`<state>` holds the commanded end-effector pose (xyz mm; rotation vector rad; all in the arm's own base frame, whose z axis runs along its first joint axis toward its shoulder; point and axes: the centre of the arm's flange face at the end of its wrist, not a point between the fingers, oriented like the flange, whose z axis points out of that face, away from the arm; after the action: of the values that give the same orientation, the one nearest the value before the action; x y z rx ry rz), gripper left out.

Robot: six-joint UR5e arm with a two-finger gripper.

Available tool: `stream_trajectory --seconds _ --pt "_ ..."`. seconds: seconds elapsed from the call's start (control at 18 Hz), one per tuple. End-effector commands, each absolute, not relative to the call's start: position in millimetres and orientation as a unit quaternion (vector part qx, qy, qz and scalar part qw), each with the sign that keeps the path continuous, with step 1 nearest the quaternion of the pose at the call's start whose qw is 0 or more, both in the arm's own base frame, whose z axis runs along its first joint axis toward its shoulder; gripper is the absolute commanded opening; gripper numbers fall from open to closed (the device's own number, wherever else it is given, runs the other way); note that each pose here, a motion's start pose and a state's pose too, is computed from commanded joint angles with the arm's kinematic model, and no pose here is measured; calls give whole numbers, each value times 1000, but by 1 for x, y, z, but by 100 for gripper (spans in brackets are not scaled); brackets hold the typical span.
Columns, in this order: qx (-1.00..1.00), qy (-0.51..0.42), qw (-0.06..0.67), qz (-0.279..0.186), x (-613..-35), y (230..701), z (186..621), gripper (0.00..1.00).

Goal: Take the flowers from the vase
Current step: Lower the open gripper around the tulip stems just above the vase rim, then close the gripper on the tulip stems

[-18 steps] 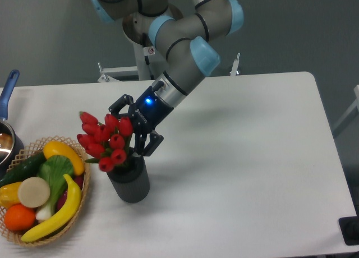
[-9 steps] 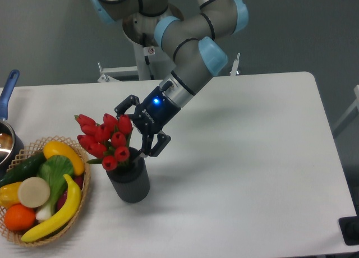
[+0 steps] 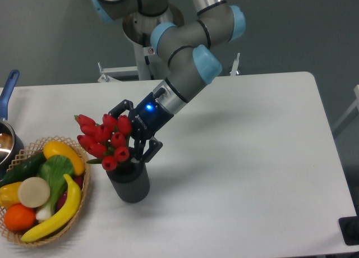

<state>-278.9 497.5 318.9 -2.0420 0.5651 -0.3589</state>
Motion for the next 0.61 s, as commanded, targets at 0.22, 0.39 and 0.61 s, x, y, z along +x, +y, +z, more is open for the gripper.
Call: stream_trajectory --seconds 0.22,0.39,0.61 --pt "-833 229 482 -149 -280 498 323 72" --pt "-833 227 483 -149 -282 498 323 54" --pt "-828 220 494 -150 -288 494 326 46"
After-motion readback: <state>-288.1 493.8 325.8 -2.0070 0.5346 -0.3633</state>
